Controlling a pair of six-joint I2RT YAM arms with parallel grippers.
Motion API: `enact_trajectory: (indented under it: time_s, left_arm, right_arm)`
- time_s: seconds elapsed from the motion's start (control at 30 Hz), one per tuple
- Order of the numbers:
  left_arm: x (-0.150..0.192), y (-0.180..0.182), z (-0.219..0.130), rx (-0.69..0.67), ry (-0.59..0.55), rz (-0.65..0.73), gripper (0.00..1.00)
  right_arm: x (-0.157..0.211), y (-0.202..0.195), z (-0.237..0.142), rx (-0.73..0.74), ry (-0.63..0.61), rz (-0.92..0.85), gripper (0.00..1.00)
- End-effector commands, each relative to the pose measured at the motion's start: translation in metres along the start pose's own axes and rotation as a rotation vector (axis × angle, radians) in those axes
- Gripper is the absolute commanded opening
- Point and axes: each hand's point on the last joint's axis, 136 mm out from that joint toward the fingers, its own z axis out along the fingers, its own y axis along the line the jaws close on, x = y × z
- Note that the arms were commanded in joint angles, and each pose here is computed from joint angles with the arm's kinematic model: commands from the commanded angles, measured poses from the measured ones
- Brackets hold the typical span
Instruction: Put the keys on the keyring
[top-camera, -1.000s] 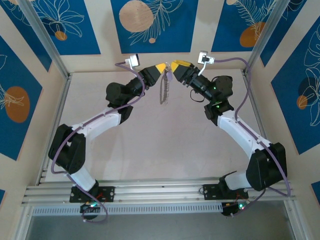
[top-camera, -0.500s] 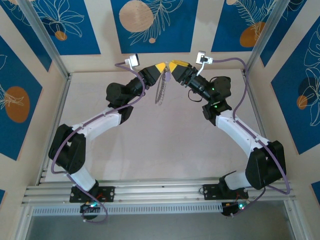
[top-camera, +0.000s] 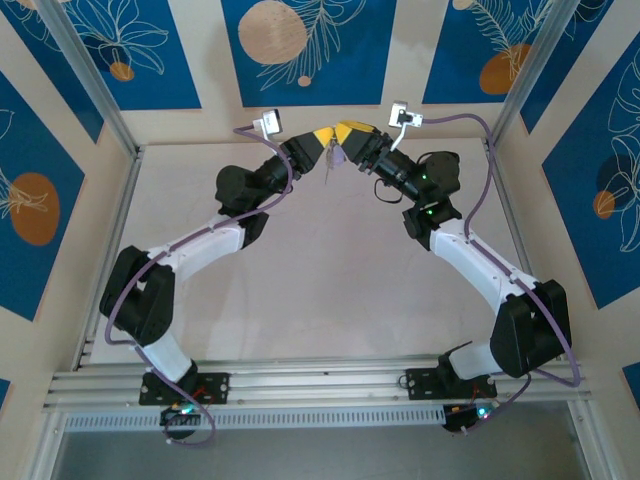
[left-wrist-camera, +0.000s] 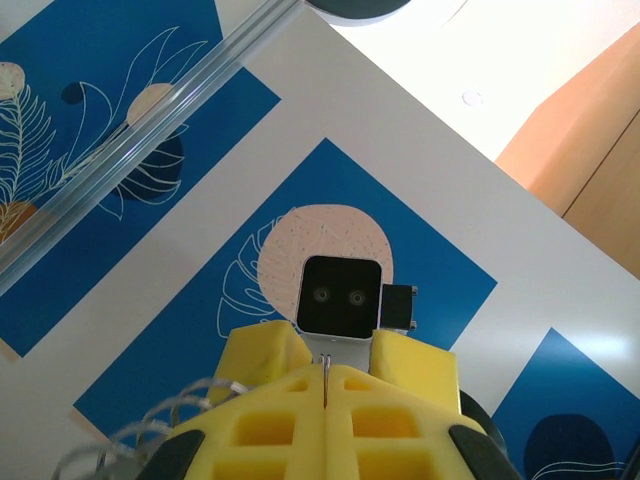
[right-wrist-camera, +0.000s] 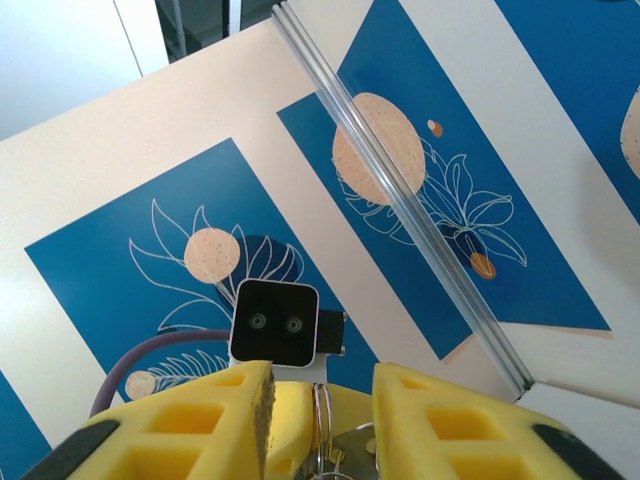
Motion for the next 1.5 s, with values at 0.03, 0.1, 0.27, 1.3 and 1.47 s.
enact_trajectory:
  time_s: [0.03, 0.1, 0.27, 1.3, 1.47]
  left_arm:
    - [-0.010, -0.026, 0.006, 0.077, -0.038, 0.044, 0.00]
    - [-0.010, -0.027, 0.006, 0.078, -0.038, 0.044, 0.00]
    - [-0.012, -0.027, 0.006, 0.079, -0.040, 0.051, 0.00]
    - [-0.028, -0.006, -0.019, -0.014, 0.243, 0.201, 0.39]
    - [-0.029, 0.001, -0.019, -0.010, 0.348, 0.210, 0.39]
  right_arm:
    - [-0.008, 0.012, 0.004, -0.032, -0.011, -0.023, 0.26]
    - [-0.005, 0.011, 0.004, -0.029, -0.006, -0.021, 0.25]
    - [-0.001, 0.009, 0.001, -0.020, 0.001, -0.013, 0.17]
    - [-0.008, -0.023, -0.021, -0.002, 0.268, 0.007, 0.00]
    - [-0.006, -0.020, -0.018, -0.051, 0.364, 0.004, 0.00]
